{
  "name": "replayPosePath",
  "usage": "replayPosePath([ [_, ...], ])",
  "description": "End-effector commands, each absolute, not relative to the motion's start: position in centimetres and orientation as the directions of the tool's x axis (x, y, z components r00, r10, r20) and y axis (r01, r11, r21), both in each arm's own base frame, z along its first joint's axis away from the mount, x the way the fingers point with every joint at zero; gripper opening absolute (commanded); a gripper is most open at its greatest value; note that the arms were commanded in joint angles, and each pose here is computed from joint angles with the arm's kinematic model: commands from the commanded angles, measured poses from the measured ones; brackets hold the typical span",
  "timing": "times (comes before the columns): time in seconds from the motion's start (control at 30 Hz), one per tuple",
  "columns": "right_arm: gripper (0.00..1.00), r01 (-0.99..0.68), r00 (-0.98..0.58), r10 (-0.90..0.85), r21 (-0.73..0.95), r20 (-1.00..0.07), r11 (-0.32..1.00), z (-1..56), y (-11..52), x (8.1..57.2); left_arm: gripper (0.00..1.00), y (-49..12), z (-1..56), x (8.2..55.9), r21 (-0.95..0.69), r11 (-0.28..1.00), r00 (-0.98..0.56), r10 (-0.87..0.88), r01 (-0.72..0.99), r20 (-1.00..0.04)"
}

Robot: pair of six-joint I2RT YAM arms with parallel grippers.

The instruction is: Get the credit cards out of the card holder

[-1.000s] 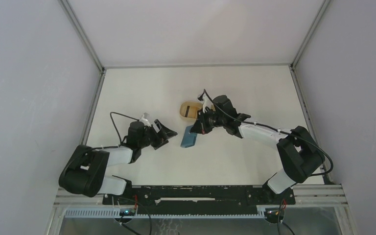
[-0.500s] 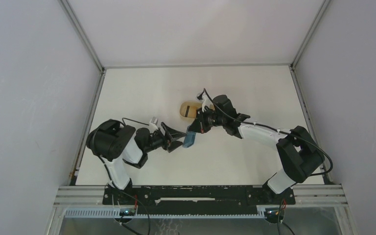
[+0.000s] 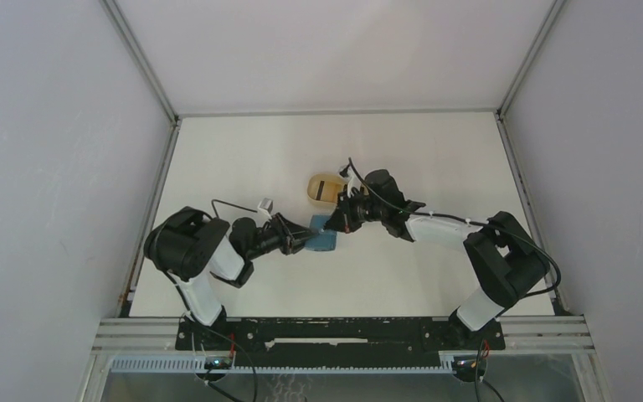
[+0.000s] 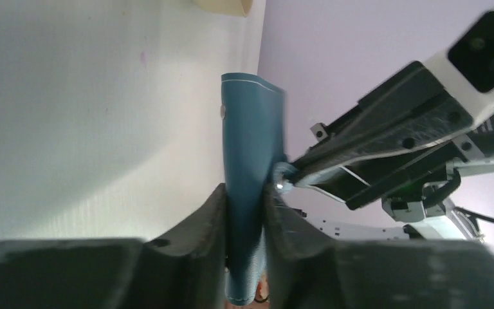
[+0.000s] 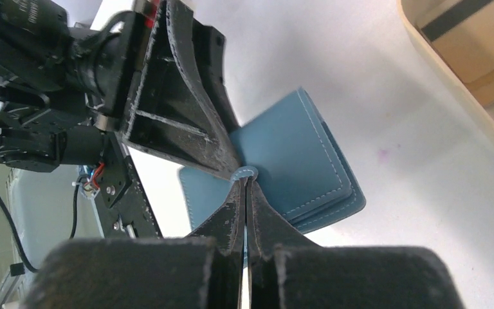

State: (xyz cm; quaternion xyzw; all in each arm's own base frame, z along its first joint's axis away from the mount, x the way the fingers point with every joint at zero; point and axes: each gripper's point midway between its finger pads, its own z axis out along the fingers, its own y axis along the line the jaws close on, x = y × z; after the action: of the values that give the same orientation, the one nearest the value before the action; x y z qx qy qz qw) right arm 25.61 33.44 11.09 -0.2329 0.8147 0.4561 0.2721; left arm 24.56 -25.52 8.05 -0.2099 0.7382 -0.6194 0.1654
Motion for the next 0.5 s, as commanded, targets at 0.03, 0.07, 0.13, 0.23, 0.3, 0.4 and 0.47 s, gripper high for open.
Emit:
replayPosePath([
  [0.03,0.00,-0.644,-0.735,-0.114,0.634,-0.669,0.428,11.3,33.6,25.4,0.01,-26.6,12.6,25.0,-0.998,0.052,-0.875,-0.482,0.030,-0.052],
  [0.07,0.00,-0.644,-0.735,-0.107,0.641,-0.669,0.417,11.7,33.4,25.3,0.00,-26.5,12.4,25.0,-0.998,0.056,-0.873,-0.485,0.030,-0.053],
  [0.13,0.00,-0.649,-0.738,-0.091,0.666,-0.668,0.369,12.8,32.8,24.7,0.00,-26.2,11.9,25.0,-0.998,0.066,-0.868,-0.494,0.016,-0.047],
  [0.23,0.00,-0.643,-0.748,-0.023,0.717,-0.663,0.270,15.9,31.4,24.2,0.00,-25.6,10.4,25.1,-0.995,0.094,-0.857,-0.514,-0.019,-0.032],
  [0.3,0.00,-0.647,-0.745,0.015,0.729,-0.666,0.223,17.9,30.2,24.1,0.00,-25.3,9.8,25.1,-0.994,0.108,-0.852,-0.523,-0.027,-0.033],
  [0.4,0.00,-0.658,-0.736,0.059,0.733,-0.674,0.169,20.5,28.7,23.7,0.00,-24.9,9.1,25.3,-0.992,0.125,-0.842,-0.538,-0.037,-0.037],
  [0.47,0.00,-0.664,-0.733,0.074,0.735,-0.676,0.134,21.8,28.1,23.2,0.00,-24.7,8.5,25.5,-0.989,0.135,-0.834,-0.550,-0.052,-0.032],
])
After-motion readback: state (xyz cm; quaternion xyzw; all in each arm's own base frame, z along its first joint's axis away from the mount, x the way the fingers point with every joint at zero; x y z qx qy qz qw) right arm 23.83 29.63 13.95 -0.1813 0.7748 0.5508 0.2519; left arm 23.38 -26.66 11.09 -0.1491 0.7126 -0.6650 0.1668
